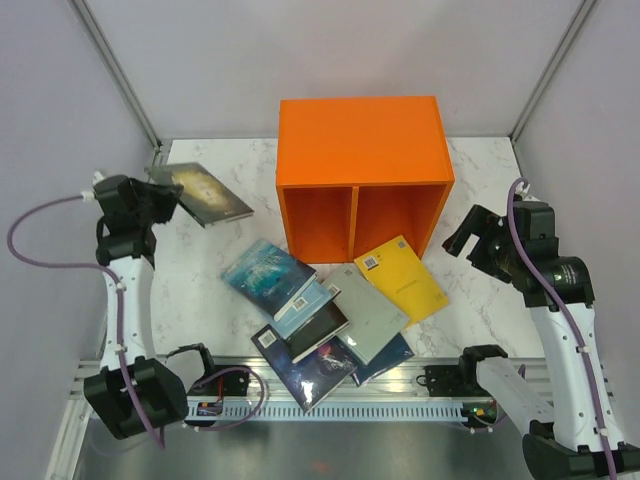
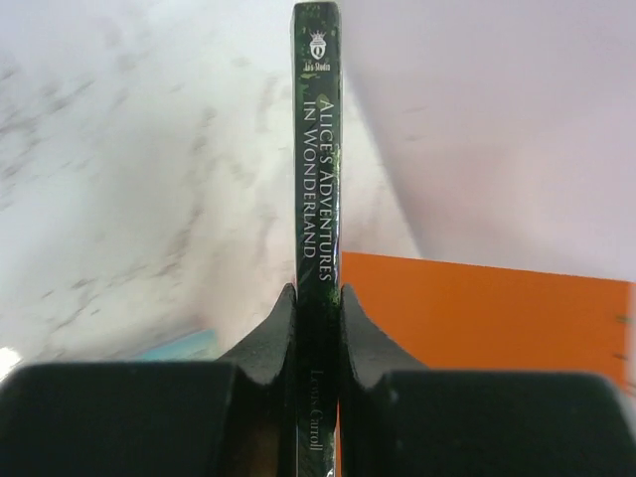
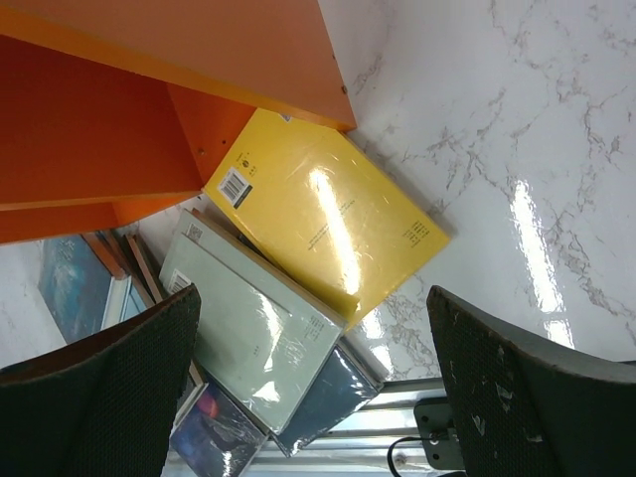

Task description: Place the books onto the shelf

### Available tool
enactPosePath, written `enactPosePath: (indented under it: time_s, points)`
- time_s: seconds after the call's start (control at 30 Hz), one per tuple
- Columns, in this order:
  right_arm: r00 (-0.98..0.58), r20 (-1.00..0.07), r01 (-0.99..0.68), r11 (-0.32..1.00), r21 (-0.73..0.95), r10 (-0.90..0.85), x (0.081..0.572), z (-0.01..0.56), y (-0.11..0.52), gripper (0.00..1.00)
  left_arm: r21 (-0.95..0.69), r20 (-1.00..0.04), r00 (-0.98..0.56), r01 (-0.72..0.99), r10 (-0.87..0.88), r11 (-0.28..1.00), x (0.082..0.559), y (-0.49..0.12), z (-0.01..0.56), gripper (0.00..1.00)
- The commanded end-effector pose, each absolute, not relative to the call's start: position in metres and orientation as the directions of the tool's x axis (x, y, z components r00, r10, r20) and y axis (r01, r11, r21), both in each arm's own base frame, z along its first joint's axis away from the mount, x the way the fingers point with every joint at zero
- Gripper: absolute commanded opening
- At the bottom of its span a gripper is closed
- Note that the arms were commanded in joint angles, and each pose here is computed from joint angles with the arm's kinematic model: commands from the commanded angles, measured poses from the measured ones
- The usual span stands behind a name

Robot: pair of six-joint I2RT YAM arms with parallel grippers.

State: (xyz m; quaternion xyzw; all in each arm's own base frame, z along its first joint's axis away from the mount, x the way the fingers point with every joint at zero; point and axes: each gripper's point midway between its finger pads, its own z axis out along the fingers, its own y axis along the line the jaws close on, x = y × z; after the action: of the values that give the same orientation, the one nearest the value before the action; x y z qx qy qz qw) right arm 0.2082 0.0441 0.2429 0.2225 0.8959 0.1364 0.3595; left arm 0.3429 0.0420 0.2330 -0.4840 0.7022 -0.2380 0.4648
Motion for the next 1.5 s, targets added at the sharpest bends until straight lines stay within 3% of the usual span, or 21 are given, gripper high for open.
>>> enactPosePath:
  time_s: [0.0,0.17,0.23,0.27,0.53,0.63,0.83,1.07,1.47]
  points:
    - [-0.614,-0.614,0.269,0.863,0.428,0.496,0.206,0.264,0.046,0.98,-0.811,-0.565,-0.119,-0.100,-0.816,0.576,0.375,0.024,0.366,0.02]
    - [-0.604,-0.613,0.275,0.855,0.440,0.510,0.205,0.263,0.047,0.98,-0.786,-0.611,-0.222,0.284,-0.760,0.549,0.389,-0.018,0.488,0.02]
    - [-0.601,-0.613,0.275,0.853,0.444,0.513,0.204,0.262,0.047,0.98,-0.800,-0.590,-0.316,0.355,-0.743,0.484,0.402,-0.030,0.502,0.02]
    - [-0.603,-0.608,0.279,0.851,0.445,0.516,0.203,0.259,0.047,0.98,-0.762,-0.627,-0.291,0.425,-0.723,0.489,0.395,-0.035,0.536,0.02]
    - [-0.609,-0.585,0.281,0.836,0.472,0.535,0.198,0.247,0.052,0.98,-0.743,-0.630,-0.518,0.618,-0.579,0.256,0.398,-0.086,0.597,0.02]
    - [-0.609,-0.585,0.280,0.836,0.472,0.535,0.198,0.245,0.053,0.98,-0.768,-0.601,-0.584,0.611,-0.545,0.191,0.401,-0.112,0.594,0.02]
    - [-0.617,-0.579,0.276,0.835,0.476,0.533,0.194,0.240,0.055,0.98,-0.835,-0.522,-0.633,0.518,-0.572,0.189,0.411,-0.160,0.562,0.02]
    - [-0.622,-0.585,0.261,0.842,0.471,0.520,0.190,0.240,0.056,0.98,-0.948,-0.318,-0.639,0.240,-0.700,0.212,0.419,-0.192,0.487,0.02]
    - [-0.643,-0.593,0.241,0.863,0.443,0.484,0.182,0.237,0.056,0.98,-0.952,-0.299,-0.586,0.126,-0.753,0.279,0.429,-0.189,0.437,0.02]
